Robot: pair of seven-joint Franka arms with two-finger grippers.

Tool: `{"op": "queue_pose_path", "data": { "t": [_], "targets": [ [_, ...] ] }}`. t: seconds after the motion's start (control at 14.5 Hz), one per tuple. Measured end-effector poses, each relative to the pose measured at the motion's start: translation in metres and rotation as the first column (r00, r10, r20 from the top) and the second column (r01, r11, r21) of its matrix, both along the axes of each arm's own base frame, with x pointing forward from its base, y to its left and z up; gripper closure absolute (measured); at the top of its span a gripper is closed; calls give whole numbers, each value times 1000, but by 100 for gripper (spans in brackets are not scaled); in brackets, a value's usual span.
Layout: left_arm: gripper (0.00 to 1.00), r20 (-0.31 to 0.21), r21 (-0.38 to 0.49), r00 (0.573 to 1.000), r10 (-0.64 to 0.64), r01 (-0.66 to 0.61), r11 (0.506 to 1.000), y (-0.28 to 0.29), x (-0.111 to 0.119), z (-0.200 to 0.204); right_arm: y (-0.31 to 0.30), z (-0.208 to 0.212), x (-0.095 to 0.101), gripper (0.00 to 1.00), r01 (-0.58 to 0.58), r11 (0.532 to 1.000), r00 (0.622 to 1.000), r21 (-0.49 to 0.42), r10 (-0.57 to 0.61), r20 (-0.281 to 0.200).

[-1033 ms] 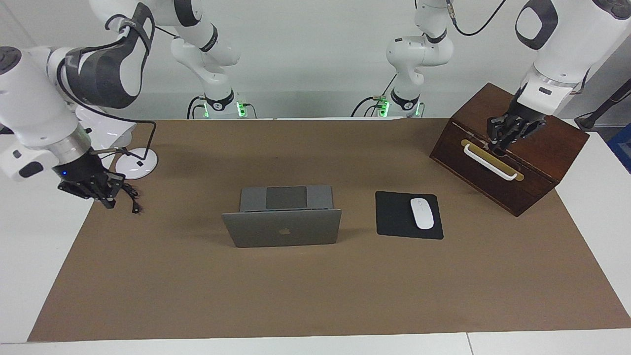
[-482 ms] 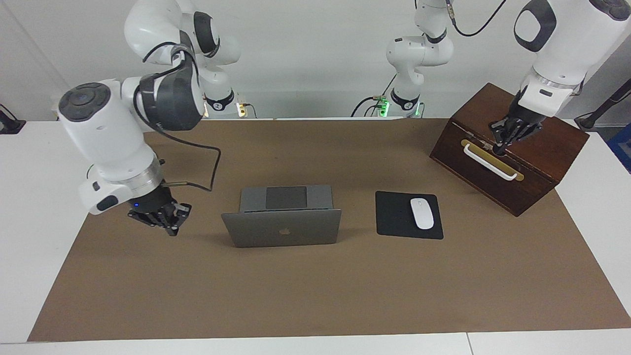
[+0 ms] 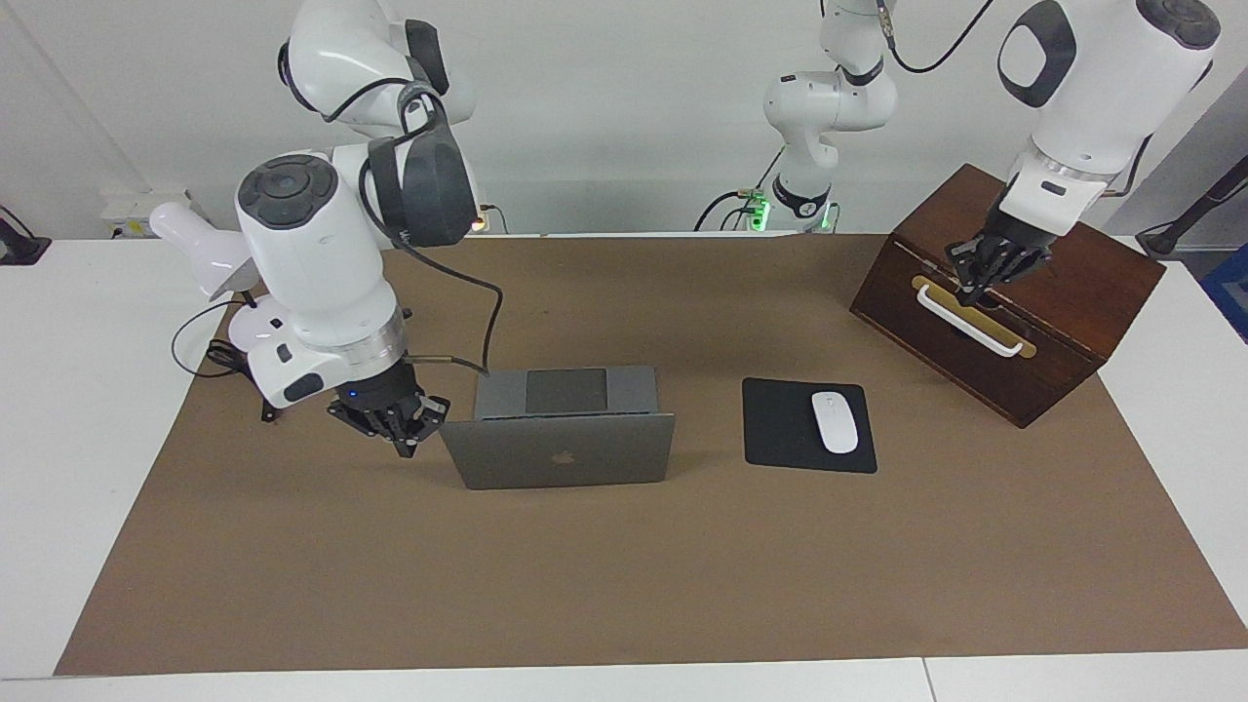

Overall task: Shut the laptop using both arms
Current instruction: 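Reach the right gripper to the laptop lid while the left gripper advances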

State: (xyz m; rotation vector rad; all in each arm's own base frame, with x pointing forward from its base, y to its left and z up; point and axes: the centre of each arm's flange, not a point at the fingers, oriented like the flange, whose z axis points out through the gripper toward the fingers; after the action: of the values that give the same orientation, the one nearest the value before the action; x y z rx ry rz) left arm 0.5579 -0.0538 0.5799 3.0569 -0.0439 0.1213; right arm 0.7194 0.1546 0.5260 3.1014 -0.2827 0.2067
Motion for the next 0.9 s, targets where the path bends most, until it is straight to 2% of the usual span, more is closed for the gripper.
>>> {"op": "queue_pose_path", "data": {
  "t": [0.62,0.9],
  "targets": [
    [99,219,-98,973,-67,91,991,-96,-53,-65,64,-29,-13,99,-19,1000,999,-18,19,28],
    [99,286,-116,953,-104,143,983,-128,-81,-85,67,-32,-22,99,-30,999,999,-30,31,25]
  ]
}}
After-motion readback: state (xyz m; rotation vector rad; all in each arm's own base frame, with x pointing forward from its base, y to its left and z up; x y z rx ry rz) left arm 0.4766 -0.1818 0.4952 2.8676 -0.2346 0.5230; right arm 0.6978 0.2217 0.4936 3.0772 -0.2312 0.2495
